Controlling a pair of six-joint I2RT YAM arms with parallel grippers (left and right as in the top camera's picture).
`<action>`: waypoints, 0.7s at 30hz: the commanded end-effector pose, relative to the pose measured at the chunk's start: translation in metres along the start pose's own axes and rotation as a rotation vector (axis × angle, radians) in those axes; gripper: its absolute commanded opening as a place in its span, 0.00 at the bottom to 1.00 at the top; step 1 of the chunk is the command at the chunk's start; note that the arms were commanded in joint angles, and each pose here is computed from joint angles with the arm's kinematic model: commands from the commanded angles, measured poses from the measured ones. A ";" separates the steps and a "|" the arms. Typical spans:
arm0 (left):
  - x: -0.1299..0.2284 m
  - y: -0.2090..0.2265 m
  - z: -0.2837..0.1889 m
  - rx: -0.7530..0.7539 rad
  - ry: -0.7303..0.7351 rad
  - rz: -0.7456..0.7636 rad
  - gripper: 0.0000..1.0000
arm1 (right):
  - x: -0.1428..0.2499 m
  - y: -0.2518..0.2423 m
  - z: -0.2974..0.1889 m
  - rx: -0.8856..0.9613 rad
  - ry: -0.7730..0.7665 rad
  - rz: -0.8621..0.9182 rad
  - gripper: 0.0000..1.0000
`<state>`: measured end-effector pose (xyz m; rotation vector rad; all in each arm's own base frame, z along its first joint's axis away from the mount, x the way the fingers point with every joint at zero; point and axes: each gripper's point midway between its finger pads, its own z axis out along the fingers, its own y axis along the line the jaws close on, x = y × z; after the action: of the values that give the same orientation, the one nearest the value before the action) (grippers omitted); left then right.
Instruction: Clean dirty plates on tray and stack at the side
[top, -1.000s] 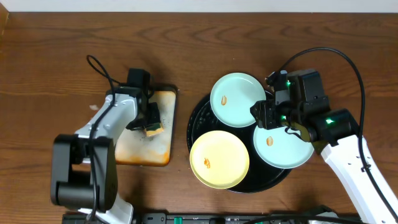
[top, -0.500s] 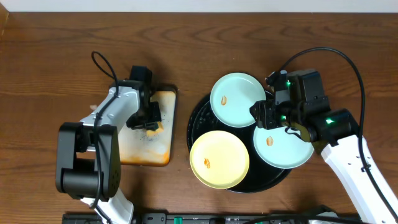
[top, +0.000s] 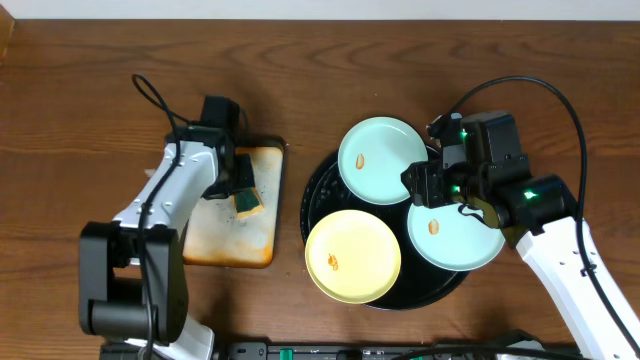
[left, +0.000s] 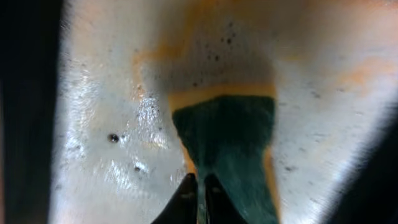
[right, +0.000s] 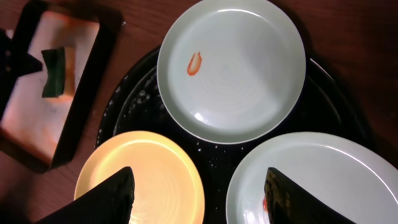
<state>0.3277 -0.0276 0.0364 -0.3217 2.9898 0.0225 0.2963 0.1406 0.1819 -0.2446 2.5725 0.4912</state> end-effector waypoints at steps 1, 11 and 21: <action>0.022 0.011 0.031 -0.050 0.075 0.003 0.08 | -0.005 0.003 -0.001 -0.001 -0.008 0.002 0.66; 0.030 0.013 0.054 -0.071 0.140 0.008 0.08 | -0.005 0.004 -0.001 -0.001 -0.008 0.001 0.68; -0.008 0.004 -0.032 -0.023 -0.006 -0.001 0.22 | -0.005 0.003 -0.001 -0.001 -0.008 0.001 0.70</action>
<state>0.3131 -0.0239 0.0314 -0.3301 3.1067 0.0833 0.2963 0.1406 0.1819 -0.2448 2.5725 0.4917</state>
